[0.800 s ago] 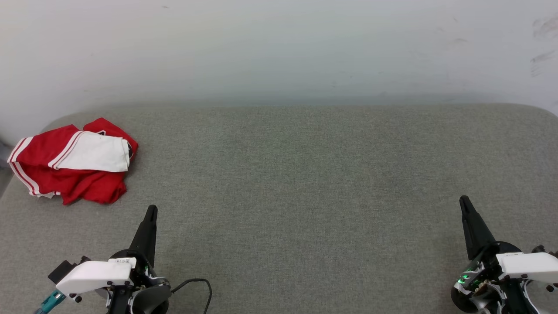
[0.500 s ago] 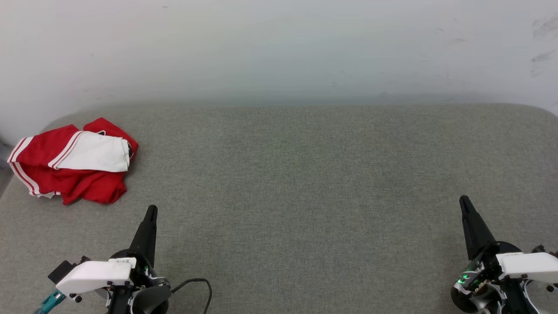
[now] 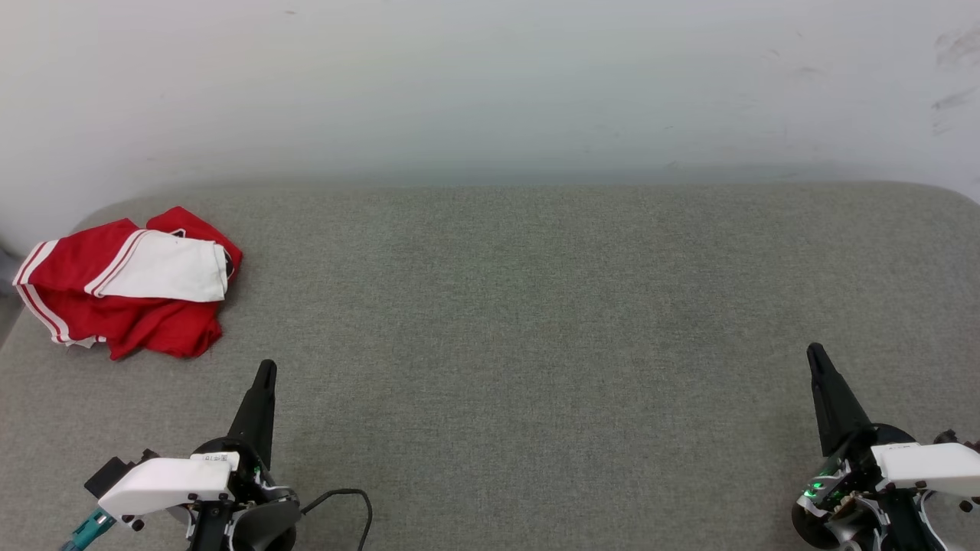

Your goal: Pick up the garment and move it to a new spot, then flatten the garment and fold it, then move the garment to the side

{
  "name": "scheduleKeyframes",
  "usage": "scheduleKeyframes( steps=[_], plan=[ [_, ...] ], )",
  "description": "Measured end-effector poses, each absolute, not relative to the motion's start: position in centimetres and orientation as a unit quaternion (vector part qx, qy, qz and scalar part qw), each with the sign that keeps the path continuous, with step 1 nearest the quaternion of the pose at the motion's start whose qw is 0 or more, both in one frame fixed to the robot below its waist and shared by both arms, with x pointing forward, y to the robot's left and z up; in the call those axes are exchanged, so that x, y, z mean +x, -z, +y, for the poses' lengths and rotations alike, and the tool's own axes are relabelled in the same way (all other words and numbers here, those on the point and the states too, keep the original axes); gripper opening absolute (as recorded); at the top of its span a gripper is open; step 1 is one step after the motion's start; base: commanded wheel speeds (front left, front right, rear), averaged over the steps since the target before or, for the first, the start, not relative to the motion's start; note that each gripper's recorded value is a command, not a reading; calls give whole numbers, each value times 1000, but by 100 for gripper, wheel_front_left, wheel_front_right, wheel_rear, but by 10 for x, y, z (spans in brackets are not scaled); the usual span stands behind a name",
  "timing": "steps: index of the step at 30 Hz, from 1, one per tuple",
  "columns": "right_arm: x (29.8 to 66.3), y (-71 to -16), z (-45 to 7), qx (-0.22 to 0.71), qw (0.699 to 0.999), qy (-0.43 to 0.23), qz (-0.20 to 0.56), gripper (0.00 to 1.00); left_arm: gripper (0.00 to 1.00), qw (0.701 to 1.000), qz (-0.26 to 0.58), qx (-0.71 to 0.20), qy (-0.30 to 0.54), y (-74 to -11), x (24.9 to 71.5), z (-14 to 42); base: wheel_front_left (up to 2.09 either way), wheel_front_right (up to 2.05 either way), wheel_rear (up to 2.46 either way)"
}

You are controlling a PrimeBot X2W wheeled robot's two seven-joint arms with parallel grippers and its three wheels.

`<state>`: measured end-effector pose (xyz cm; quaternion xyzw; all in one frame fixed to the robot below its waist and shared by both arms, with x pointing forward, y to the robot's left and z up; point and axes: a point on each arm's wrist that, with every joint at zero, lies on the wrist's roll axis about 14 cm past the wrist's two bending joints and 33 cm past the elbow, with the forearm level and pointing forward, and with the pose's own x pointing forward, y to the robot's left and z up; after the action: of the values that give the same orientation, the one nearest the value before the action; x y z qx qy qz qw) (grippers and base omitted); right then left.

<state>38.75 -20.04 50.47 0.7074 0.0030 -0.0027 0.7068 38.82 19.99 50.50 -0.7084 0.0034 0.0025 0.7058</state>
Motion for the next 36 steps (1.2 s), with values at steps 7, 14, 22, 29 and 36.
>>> scheduleKeyframes(
  steps=[7,14,22,29,36],
  plan=[
    [388,-505,-200,707,707,3,3,0,0,706,4,-708,-2,-505,388,200,0,0,0],
    [388,-505,-200,707,707,3,3,0,0,706,3,-708,-2,-505,388,200,0,0,0],
    [371,-471,-203,707,705,42,34,100,100,702,37,-710,-39,-472,373,198,0,0,0],
    [370,-470,-206,691,720,52,28,100,100,710,30,-702,-48,-471,372,200,0,0,0],
    [367,-469,-211,664,745,63,21,100,100,726,28,-685,-58,-468,370,202,0,0,0]
  ],
)
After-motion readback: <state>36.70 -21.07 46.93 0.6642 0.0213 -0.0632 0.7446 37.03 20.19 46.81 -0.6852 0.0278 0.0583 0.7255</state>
